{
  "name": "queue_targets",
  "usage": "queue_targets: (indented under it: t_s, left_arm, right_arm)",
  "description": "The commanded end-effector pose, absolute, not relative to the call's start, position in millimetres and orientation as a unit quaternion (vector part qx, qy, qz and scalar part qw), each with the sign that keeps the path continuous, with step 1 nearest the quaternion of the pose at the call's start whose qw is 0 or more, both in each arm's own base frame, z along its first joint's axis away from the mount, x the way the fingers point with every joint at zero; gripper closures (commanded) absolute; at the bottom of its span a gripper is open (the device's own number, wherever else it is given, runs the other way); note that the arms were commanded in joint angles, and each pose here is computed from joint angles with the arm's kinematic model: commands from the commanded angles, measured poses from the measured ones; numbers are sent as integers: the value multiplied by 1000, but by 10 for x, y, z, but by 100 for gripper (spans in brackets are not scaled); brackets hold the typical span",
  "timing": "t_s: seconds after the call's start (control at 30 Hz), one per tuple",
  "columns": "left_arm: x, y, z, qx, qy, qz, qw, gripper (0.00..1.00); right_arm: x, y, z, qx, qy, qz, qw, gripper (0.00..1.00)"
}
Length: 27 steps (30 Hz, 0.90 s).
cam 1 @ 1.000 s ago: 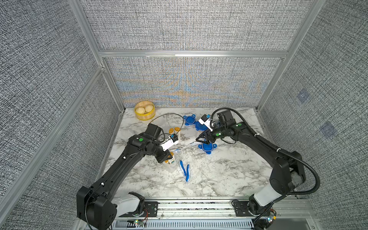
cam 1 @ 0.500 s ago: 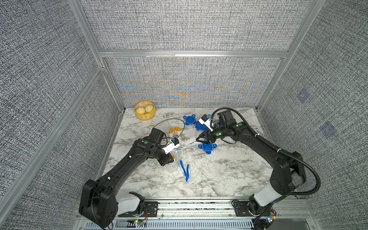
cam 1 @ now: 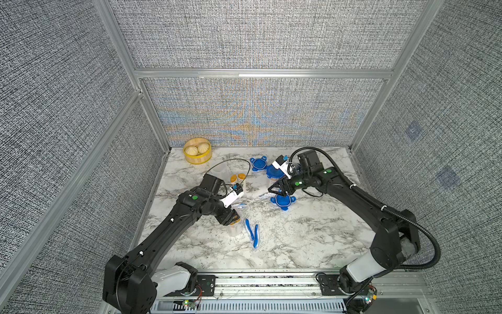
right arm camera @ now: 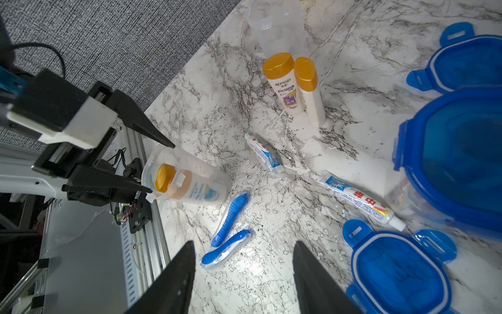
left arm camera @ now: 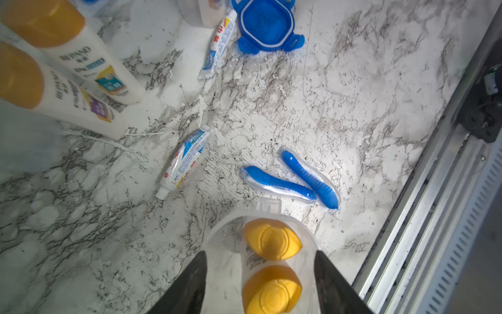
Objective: Pack away toiletry kits
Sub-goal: Place the toiletry item into the container, then pick up the toiletry item from the center of the board.
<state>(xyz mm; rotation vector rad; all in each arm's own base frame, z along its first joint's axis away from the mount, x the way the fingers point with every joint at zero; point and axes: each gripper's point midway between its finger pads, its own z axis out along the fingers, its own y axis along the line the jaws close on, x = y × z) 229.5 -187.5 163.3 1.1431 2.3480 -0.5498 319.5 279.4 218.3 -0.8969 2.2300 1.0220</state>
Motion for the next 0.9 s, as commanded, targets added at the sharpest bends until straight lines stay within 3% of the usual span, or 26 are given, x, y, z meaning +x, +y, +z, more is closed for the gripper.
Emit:
queue_targets:
  t_s: [0.0,0.13,0.27,0.43,0.53,0.87]
  left_arm:
    - [2432,-1886,1796,360,873,-203,259,37]
    - [2518,-1778,1909,286,898,-187,278,37]
    - [2549,-1581,1940,231,912,-153,303,36]
    - [2467,-1484,1932,214,911,-152,319,32]
    - [2461,-1450,1883,203,915,-152,314,31]
    - [2449,-1460,1693,183,927,-182,273,31]
  right_arm:
    - [3286,2779,2258,-289,842,364,275,42]
    - [3275,2775,2265,-286,853,332,285,46]
    - [3078,2843,2130,-398,824,265,304,46]
    - [2973,2939,1813,-393,847,276,226,47]
    - [2994,2941,1597,-434,854,194,211,49]
    - [3301,3026,1019,-631,710,71,306,60]
